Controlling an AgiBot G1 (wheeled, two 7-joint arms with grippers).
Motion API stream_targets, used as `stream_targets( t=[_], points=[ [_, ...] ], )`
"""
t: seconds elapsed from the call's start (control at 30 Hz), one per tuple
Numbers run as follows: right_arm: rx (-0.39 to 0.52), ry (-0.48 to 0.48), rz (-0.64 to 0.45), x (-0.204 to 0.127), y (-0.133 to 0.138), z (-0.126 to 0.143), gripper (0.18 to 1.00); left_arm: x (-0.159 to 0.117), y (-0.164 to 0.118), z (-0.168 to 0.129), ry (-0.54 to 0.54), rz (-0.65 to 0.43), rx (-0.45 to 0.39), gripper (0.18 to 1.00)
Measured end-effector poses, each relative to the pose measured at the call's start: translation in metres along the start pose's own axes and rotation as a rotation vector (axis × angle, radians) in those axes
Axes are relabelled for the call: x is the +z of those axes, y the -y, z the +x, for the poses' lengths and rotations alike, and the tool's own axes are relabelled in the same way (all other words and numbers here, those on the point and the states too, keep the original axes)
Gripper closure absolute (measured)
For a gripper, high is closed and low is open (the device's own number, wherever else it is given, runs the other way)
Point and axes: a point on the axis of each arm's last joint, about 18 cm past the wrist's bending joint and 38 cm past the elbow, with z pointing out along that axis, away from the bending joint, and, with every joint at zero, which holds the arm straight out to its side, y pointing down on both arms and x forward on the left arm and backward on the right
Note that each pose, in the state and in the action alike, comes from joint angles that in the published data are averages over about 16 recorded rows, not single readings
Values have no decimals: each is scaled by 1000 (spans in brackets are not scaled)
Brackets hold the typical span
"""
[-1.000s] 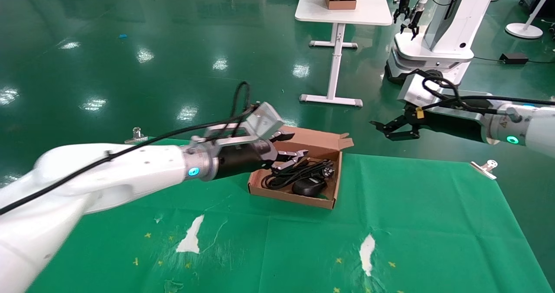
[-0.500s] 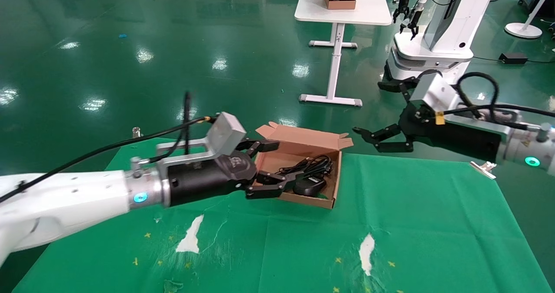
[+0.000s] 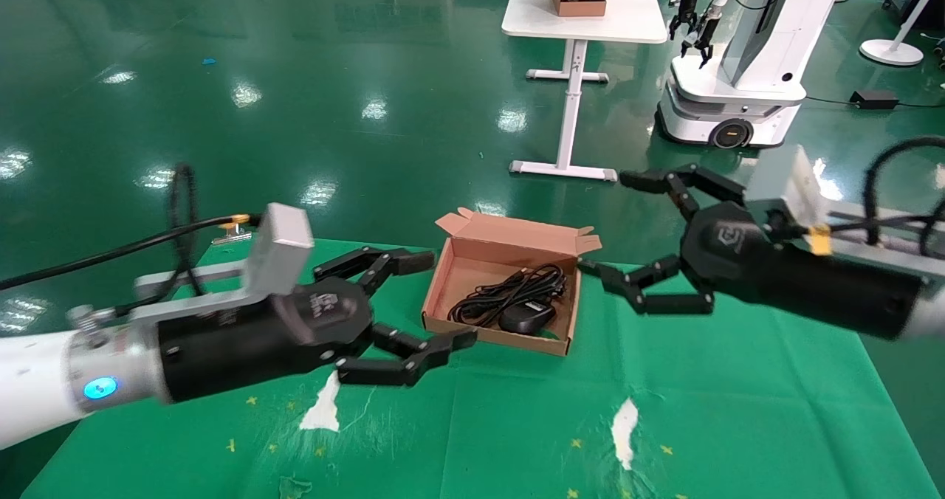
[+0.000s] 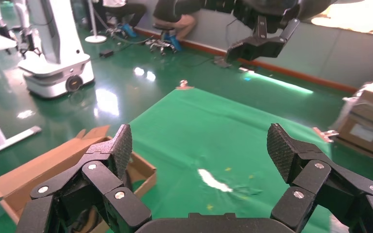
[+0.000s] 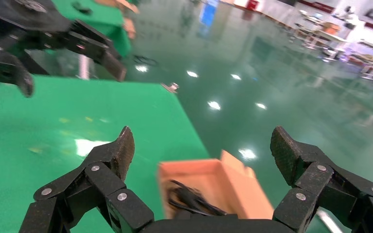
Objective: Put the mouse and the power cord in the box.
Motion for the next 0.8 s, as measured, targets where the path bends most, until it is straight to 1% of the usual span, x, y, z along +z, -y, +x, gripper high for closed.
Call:
stream_targets(
  t=[0.17, 0.47, 0.67, 0.8],
  points=[
    [57, 76, 41, -10, 12, -24, 178, -26, 9, 17, -43, 26, 10, 191],
    [156, 233, 87, -29, 33, -72, 178, -69, 26, 52, -130, 50, 45, 184],
    [209, 334, 99, -40, 46, -101, 178, -89, 36, 72, -182, 49, 71, 184],
    [230, 378, 101, -45, 52, -113, 178, -96, 39, 81, -204, 47, 82, 184]
  ],
)
